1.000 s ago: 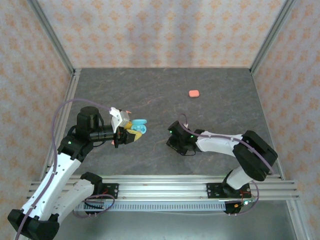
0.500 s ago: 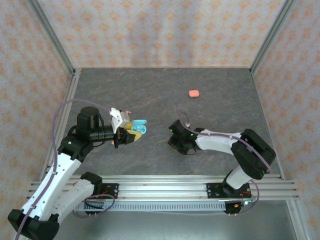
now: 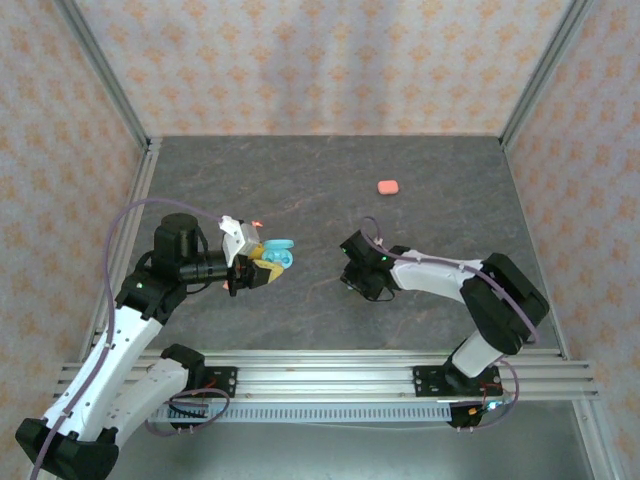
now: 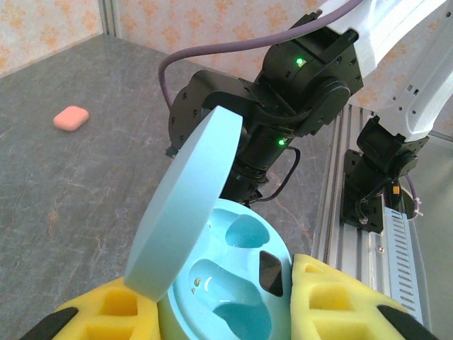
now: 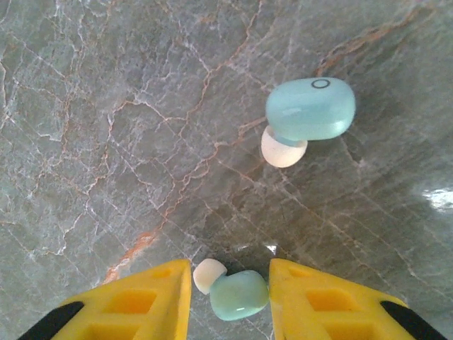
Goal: Insert wireless bluetooth earbuds into charging case
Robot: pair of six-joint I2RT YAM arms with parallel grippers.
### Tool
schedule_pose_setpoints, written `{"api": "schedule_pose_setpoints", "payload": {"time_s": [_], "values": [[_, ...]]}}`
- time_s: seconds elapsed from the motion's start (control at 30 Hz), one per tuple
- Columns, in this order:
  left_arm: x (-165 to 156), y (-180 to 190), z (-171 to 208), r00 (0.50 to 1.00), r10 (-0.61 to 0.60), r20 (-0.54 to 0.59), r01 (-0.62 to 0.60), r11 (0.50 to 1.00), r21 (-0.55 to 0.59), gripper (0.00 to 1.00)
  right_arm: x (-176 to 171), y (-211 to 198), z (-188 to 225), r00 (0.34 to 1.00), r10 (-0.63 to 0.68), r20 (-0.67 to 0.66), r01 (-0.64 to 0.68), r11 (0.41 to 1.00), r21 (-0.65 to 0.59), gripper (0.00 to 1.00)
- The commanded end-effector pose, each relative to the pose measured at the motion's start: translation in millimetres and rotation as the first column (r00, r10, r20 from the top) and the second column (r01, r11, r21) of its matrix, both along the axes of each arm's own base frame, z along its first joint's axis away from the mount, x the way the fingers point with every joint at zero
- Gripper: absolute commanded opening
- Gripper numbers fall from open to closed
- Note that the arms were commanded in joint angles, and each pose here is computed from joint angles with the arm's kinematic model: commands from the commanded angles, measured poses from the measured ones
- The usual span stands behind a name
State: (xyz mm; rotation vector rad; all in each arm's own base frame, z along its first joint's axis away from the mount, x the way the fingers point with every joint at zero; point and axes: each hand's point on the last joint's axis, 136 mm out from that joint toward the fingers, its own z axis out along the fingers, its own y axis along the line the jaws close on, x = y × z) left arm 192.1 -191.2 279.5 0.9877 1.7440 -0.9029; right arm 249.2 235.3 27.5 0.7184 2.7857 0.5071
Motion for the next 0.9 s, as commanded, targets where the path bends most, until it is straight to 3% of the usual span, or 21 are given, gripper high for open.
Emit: {"api": "schedule_pose_setpoints", "payload": {"time_s": [0.0,0.57,0.87], "values": [[3,2,-1,1.0,0.006,0.021,-0.006,1.0,0.008,0.08,8,3,2,1.0,0.021,0.016,-0.02,1.0,-0.017,0.35],[-1,5,-4,1.0,0.02,0.022,-0.02,1.0,0.022,0.08,42,31,25,0.987,0.153,0.05,-0.151,0.987,-0.048,0.36],[0,4,-4,1.0,0.015,0.026,-0.016,1.0,0.02,0.08,16,4,26,0.997,0.082,0.011,-0.082,0.995,-0.056,0.35]]}}
